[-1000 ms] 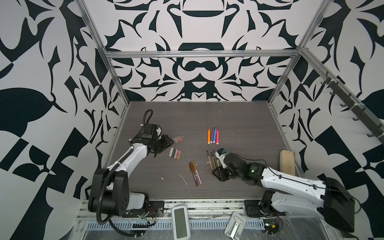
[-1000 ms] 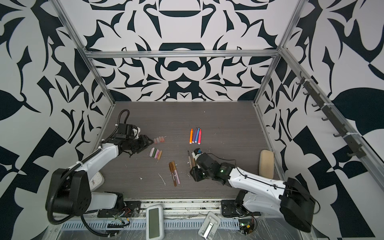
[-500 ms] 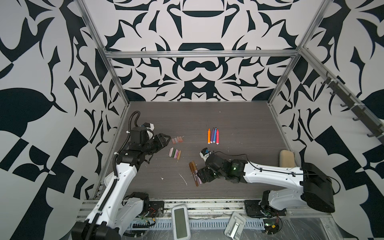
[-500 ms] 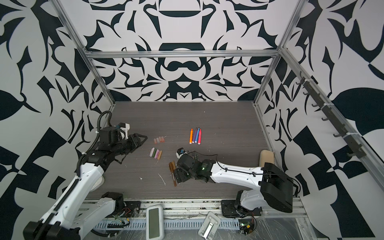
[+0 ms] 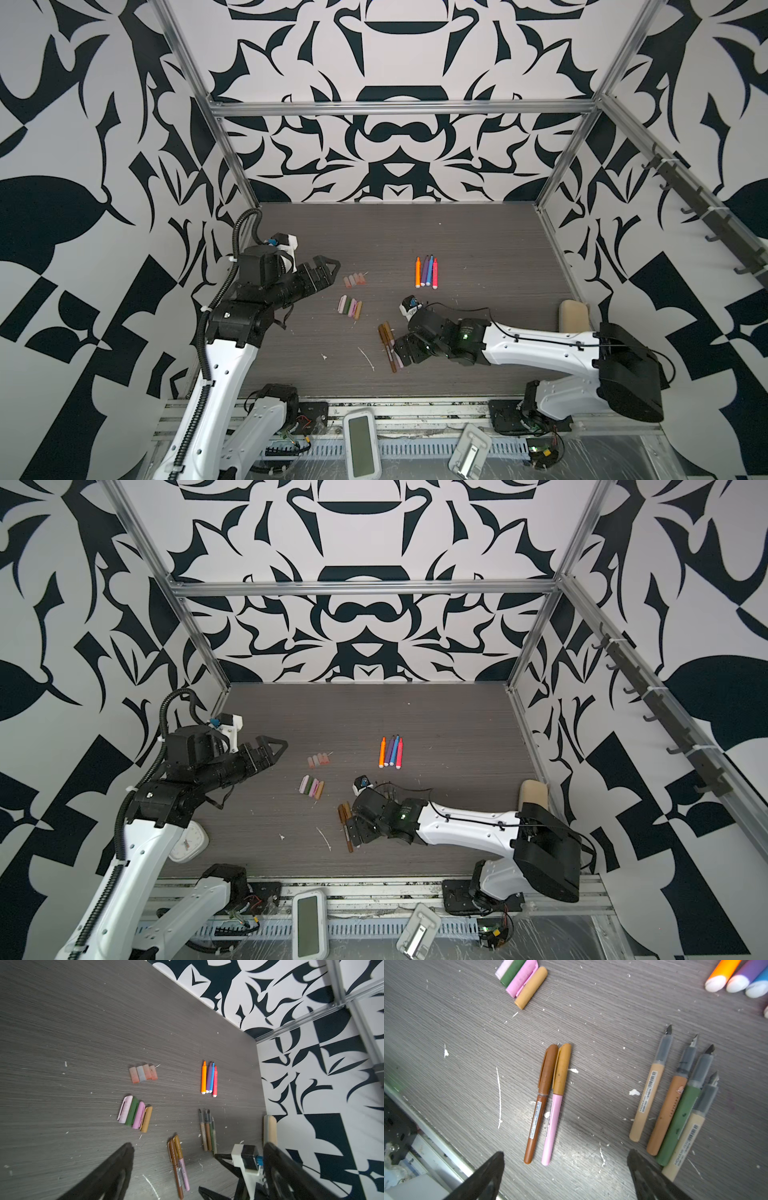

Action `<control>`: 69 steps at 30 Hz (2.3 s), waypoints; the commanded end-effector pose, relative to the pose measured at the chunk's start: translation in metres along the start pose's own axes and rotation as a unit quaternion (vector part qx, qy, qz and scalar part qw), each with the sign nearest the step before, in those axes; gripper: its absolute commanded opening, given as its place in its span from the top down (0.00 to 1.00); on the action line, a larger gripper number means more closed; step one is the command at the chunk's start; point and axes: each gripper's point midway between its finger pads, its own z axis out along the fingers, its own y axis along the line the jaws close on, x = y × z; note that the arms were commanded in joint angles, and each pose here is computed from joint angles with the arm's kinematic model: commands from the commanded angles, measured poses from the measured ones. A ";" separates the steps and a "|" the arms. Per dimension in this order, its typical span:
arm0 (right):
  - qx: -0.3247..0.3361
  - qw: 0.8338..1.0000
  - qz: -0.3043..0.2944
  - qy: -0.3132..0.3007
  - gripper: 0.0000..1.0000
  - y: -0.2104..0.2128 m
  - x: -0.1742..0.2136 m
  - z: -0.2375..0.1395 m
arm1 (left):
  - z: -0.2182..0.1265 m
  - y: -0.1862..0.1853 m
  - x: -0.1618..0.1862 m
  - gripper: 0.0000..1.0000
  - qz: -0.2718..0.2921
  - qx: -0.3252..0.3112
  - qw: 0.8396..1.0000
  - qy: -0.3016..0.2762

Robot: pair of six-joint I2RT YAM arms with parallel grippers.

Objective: Open the pen caps
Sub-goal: 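Move the right gripper over the brown-capped pens while the left arm draws back, then lower the open right gripper and close it on the pink pen body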

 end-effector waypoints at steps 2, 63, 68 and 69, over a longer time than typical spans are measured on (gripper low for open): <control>0.009 1.000 0.009 -0.011 0.09 -0.001 -0.007 -0.008 | -0.016 0.001 0.005 0.01 0.051 -0.025 0.998 0.014; 0.012 0.991 0.037 0.125 0.63 0.016 0.028 0.038 | -0.001 0.030 0.032 0.07 0.056 -0.018 0.998 0.004; 0.011 0.991 0.037 0.131 0.63 0.018 0.033 0.041 | 0.000 0.029 0.032 0.07 0.056 -0.015 0.998 0.006; 0.011 0.991 0.036 0.130 0.63 0.020 0.032 0.041 | -0.001 0.029 0.032 0.07 0.056 -0.014 0.998 0.004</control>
